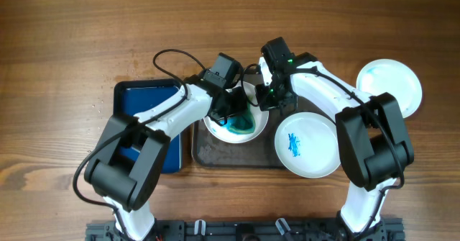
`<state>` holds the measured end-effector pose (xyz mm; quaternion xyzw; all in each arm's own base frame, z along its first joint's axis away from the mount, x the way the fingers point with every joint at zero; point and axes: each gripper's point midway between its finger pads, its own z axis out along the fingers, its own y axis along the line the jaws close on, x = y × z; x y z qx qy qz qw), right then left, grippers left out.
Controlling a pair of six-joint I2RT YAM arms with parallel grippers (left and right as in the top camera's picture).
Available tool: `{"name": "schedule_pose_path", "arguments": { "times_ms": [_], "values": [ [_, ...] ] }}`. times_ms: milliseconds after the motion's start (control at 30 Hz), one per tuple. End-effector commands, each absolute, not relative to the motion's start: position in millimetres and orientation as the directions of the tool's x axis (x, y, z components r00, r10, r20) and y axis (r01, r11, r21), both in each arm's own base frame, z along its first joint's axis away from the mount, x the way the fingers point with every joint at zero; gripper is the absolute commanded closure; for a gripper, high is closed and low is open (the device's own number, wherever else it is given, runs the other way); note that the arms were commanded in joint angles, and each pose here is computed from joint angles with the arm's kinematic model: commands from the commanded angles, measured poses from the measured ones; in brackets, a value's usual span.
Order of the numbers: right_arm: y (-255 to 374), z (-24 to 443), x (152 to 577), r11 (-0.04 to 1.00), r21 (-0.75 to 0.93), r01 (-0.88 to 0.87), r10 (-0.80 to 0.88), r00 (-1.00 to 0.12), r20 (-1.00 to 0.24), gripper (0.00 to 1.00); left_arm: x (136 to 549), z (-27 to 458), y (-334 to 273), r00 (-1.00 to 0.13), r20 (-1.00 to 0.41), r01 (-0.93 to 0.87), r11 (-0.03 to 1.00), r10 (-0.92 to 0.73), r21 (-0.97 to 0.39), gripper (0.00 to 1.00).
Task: Clean dirty plates on tray and stack at the side
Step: 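Carry the sponge with the left gripper onto the held plate, then scrub the plate surface with the sponge in the left gripper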
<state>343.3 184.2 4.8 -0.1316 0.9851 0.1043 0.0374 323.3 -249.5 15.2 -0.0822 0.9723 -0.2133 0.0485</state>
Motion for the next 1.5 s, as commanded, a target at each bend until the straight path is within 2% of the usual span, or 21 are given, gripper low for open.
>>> {"name": "schedule_pose_path", "arguments": {
  "times_ms": [0,67,167,300,367,467,567,633,700,867,1067,1300,1467],
  "values": [
    [182.1,-9.1,332.4,0.946,0.190,-0.262,-0.258,-0.965,-0.047,0.96,320.7,-26.9,-212.9,-0.967,-0.029,-0.236,0.939,-0.251,-0.249,0.96],
    [182.1,-9.2,332.3,0.946,0.189,-0.262,-0.258,-0.965,-0.047,0.96,319.6,-31.8,-179.4,-0.956,-0.061,-0.279,0.954,-0.287,-0.113,0.96],
    [181.8,-9.2,331.8,0.946,0.189,-0.262,-0.258,-0.965,-0.045,0.96,309.3,-32.4,-123.7,-0.920,-0.081,-0.391,0.916,-0.384,0.093,0.96],
    [181.9,-9.2,332.0,0.947,0.189,-0.260,-0.256,-0.966,-0.045,0.96,301.8,-29.5,-84.1,-0.899,-0.070,-0.437,0.877,-0.432,0.199,0.96],
    [181.9,-9.2,332.1,0.949,0.189,-0.252,-0.248,-0.968,-0.044,0.96,301.5,-28.0,-77.8,-0.900,-0.089,-0.434,0.871,-0.426,0.230,0.96],
    [182.4,-9.1,333.4,0.952,0.191,-0.241,-0.236,-0.971,-0.047,0.96,294.8,-18.7,-56.1,-0.889,-0.164,-0.458,0.814,-0.429,0.357,0.96],
    [182.4,-9.1,333.5,0.952,0.191,-0.241,-0.236,-0.971,-0.048,0.96,293.9,-17.8,-59.2,-0.907,-0.162,-0.421,0.828,-0.389,0.371,0.96],
    [182.5,-9.1,333.6,0.952,0.191,-0.240,-0.235,-0.971,-0.048,0.96,293.6,-25.4,-85.7,-0.960,-0.070,-0.278,0.917,-0.270,0.287,0.96],
    [182.5,-9.1,333.6,0.952,0.191,-0.239,-0.234,-0.971,-0.048,0.96,289.5,-32.1,-128.3,-0.996,0.017,-0.083,0.988,-0.086,0.126,0.96],
    [182.4,-9.1,333.4,0.952,0.191,-0.238,-0.233,-0.971,-0.047,0.96,271.0,-31.3,-205.4,-0.982,0.053,0.170,0.973,0.180,-0.159,0.96],
    [181.9,-9.2,332.3,0.953,0.189,-0.237,-0.234,-0.971,-0.042,0.96,266.4,-16.8,-262.4,-0.966,0.017,0.225,0.877,0.257,-0.425,0.96],
    [181.6,-9.2,332.0,0.953,0.189,-0.236,-0.233,-0.972,-0.040,0.95,263.0,-1.5,-290.0,-0.957,-0.001,0.238,0.786,0.289,-0.570,0.96],
    [181.7,-9.2,331.8,0.953,0.189,-0.236,-0.233,-0.972,-0.039,0.96,266.7,5.6,-308.5,-0.950,-0.060,0.278,0.740,0.307,-0.613,0.96]
  ]
}}
